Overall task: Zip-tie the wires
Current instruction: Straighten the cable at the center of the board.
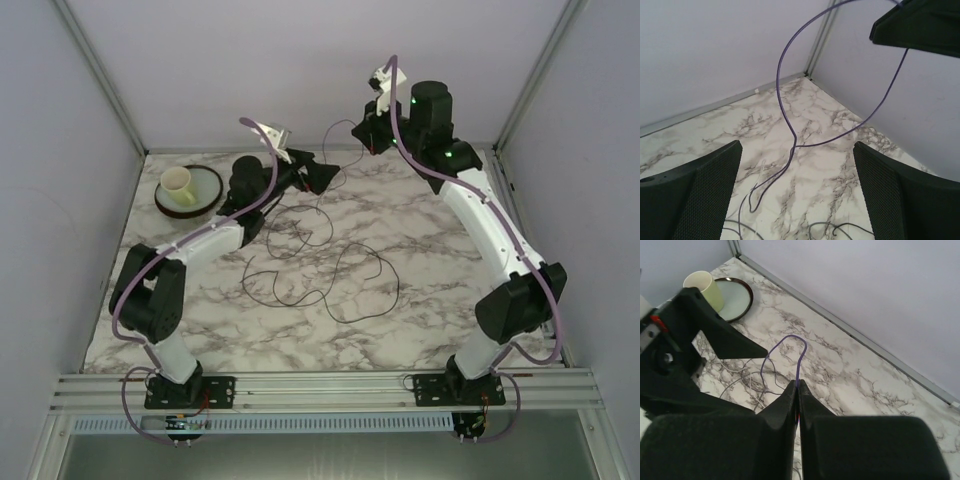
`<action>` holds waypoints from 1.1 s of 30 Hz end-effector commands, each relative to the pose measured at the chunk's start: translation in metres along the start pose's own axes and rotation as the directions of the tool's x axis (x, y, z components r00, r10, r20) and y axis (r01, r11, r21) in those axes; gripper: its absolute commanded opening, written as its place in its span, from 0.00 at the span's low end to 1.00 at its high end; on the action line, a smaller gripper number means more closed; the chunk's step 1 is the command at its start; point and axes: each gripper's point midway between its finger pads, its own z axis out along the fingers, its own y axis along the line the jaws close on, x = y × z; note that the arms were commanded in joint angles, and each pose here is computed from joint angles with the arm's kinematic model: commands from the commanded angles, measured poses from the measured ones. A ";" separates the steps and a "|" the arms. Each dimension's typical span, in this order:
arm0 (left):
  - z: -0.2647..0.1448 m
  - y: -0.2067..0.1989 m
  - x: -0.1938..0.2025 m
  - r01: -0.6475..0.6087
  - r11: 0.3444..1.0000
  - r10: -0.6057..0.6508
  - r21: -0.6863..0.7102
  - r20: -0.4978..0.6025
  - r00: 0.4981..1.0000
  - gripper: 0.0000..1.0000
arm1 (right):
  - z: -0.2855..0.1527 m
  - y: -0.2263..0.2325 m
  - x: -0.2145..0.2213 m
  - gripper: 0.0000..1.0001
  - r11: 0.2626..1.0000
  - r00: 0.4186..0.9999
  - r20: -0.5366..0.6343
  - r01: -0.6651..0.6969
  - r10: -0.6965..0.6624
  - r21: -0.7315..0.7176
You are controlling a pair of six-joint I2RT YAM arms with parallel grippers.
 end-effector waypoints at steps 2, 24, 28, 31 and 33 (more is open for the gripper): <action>0.022 -0.014 -0.010 -0.023 0.998 0.020 0.062 0.041 0.999 0.80 | -0.018 0.007 -0.017 0.00 1.000 0.999 0.041 0.016 -0.015 -0.010; 0.025 -0.012 -0.139 -0.201 0.967 0.216 -0.157 0.083 0.973 0.00 | -0.087 -0.025 -0.125 0.00 0.897 0.948 0.209 0.134 -0.240 0.422; -0.006 -0.033 -0.189 -0.216 0.958 0.246 -0.191 0.150 0.958 0.00 | -0.111 -0.040 -0.133 0.00 0.813 0.942 0.191 0.123 -0.276 0.570; -0.029 -0.051 -0.224 -0.233 0.950 0.271 -0.206 0.182 0.945 0.00 | -0.136 -0.053 -0.145 0.00 0.735 0.931 0.196 0.103 -0.309 0.670; -0.040 -0.061 -0.240 -0.237 0.950 0.276 -0.204 0.189 0.942 0.00 | -0.154 -0.063 -0.152 0.00 0.668 0.925 0.183 0.094 -0.332 0.739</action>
